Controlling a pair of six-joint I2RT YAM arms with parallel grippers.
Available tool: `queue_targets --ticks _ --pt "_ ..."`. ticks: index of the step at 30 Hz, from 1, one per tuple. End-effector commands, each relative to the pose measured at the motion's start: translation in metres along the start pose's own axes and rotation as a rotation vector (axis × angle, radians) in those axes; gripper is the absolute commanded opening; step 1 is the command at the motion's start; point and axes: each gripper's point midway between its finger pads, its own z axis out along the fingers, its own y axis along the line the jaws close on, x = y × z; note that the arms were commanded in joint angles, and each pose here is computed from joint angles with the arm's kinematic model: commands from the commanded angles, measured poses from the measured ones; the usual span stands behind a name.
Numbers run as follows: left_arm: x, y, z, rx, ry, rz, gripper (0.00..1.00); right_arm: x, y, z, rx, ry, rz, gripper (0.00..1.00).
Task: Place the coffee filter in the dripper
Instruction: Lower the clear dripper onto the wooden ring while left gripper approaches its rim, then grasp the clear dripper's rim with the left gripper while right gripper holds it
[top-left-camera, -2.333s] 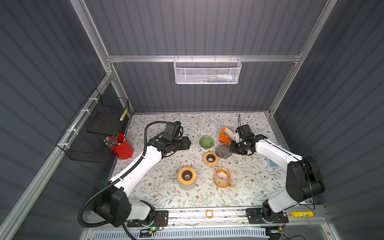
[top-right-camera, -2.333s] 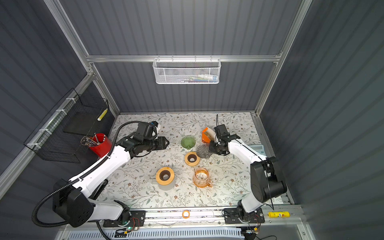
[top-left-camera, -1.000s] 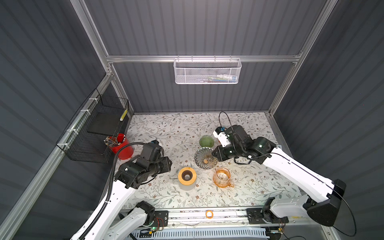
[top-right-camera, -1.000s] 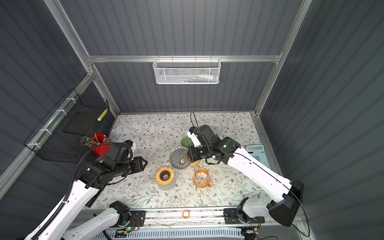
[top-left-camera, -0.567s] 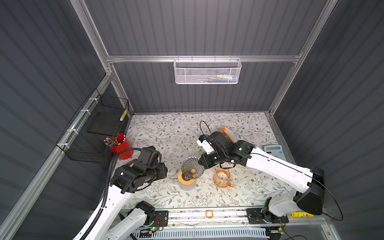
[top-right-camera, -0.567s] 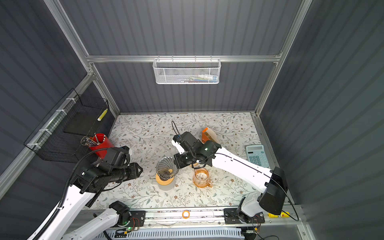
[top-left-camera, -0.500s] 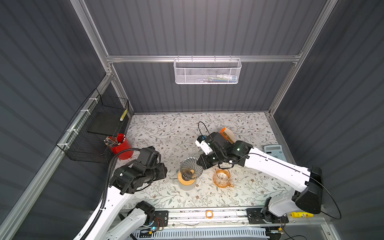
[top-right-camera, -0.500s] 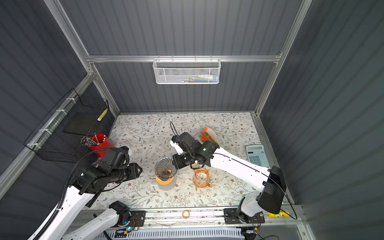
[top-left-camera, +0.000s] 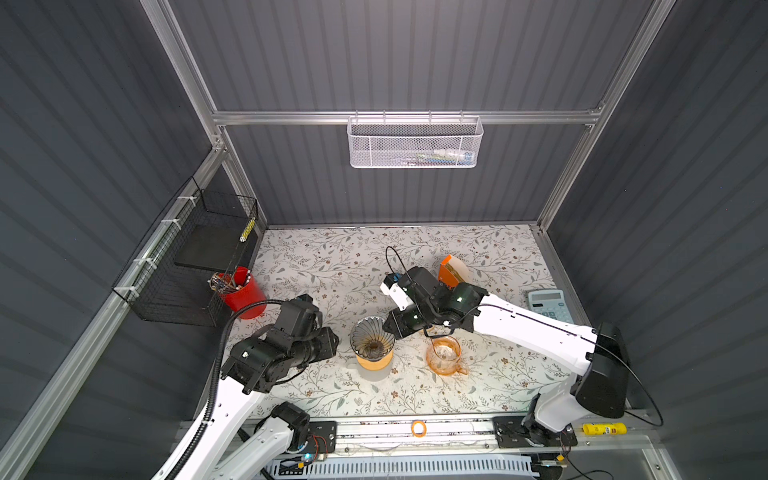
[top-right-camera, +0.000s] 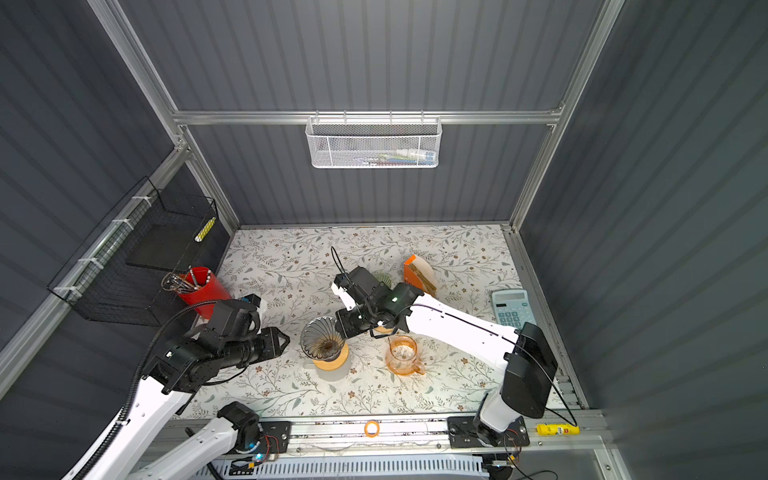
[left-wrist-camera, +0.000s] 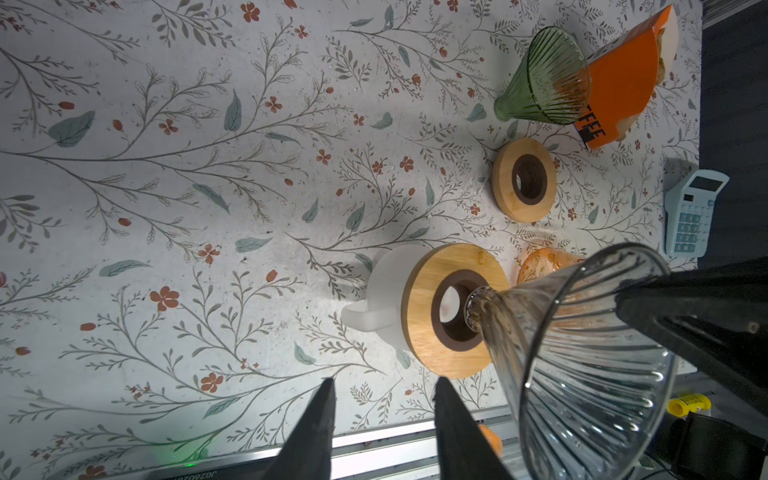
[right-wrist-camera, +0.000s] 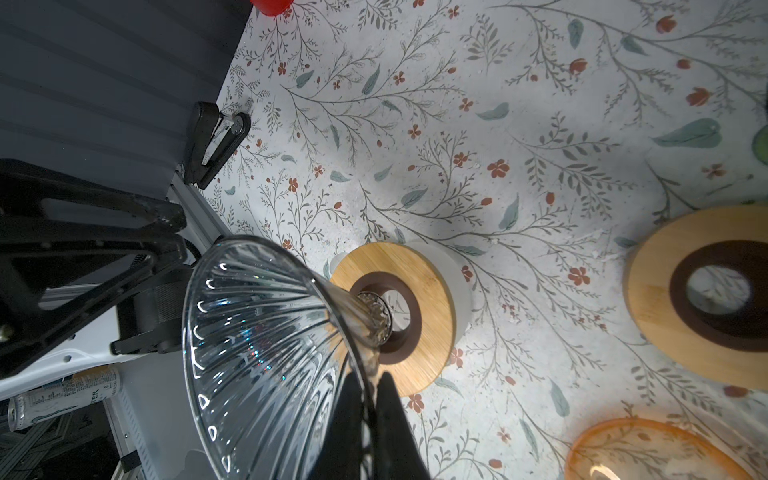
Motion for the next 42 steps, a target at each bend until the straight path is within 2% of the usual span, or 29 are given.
queue_targets --ticks 1,20,23,33,42 --pt "0.002 -0.004 0.0 0.03 0.0 0.005 0.4 -0.005 0.008 0.0 -0.026 -0.016 0.0 0.0" --pt "0.0 -0.006 -0.003 0.056 -0.027 0.027 0.39 0.011 -0.009 0.022 0.007 0.029 0.032 0.0" --pt "-0.001 -0.015 -0.002 0.101 -0.027 0.048 0.39 0.012 -0.011 0.025 0.008 0.032 0.034 0.0" --pt "0.01 -0.027 0.004 0.175 0.032 0.083 0.39 0.016 -0.015 0.035 0.013 0.05 0.046 0.0" --pt "0.028 -0.027 0.018 0.184 0.139 0.092 0.37 0.018 -0.018 0.04 0.019 0.058 0.054 0.0"
